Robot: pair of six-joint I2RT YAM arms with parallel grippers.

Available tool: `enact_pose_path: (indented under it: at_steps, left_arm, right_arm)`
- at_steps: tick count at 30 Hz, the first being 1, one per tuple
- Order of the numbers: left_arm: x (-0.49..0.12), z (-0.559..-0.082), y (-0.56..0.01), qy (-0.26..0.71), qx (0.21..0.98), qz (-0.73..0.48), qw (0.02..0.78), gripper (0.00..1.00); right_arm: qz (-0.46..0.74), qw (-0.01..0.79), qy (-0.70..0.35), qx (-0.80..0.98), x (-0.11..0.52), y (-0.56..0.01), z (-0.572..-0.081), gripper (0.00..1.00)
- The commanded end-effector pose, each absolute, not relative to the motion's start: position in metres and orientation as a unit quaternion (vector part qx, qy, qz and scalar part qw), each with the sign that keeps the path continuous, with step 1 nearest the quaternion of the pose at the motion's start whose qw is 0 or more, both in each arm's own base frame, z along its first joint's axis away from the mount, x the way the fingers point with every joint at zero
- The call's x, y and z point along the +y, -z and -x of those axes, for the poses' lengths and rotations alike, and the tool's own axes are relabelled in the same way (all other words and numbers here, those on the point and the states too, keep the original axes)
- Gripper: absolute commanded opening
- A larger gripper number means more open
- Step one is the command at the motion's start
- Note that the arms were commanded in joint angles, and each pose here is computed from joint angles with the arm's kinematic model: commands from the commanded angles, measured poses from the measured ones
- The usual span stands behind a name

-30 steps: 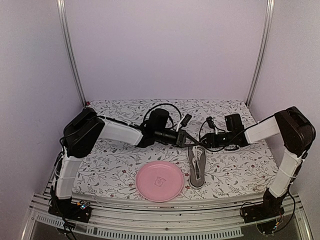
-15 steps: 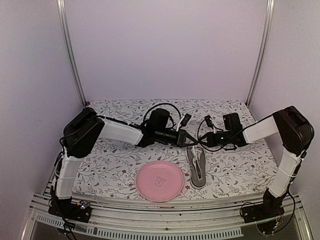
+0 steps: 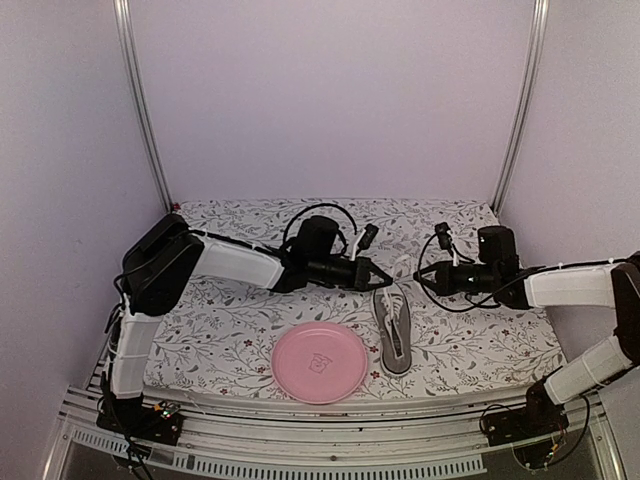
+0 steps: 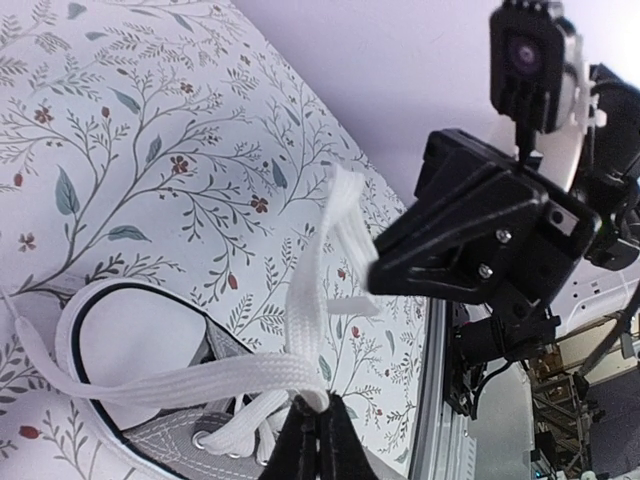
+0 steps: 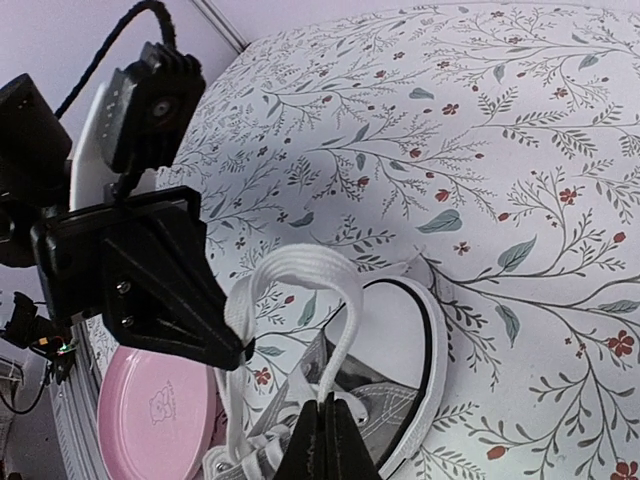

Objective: Tie the shoes

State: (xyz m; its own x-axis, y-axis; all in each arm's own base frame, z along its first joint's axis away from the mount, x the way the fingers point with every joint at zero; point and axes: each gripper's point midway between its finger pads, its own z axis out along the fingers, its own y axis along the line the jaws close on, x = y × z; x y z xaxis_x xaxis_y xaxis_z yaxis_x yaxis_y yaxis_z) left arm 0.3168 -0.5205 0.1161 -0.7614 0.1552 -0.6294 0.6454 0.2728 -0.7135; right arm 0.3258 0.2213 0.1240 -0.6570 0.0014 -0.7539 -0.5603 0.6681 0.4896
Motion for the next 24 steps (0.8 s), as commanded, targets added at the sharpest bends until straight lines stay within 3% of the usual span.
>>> enact_pose_path:
  at_steps: [1, 9, 24]
  left_arm:
    - [-0.526, -0.313, -0.139, 0.555, 0.751, -0.262, 0.244, 0.0]
    - [-0.534, -0.3, -0.14, 0.567, 0.74, -0.276, 0.234, 0.0]
    - [-0.533, -0.294, -0.141, 0.573, 0.733, -0.285, 0.229, 0.0]
  right_arm:
    - [0.186, 0.34, -0.414, 0.824, 0.233, -0.133, -0.289, 0.02]
    - [0.214, 0.301, -0.459, 0.808, 0.269, -0.148, -0.245, 0.02]
    - [0.148, 0.306, -0.411, 0.846, 0.285, -0.113, -0.287, 0.02]
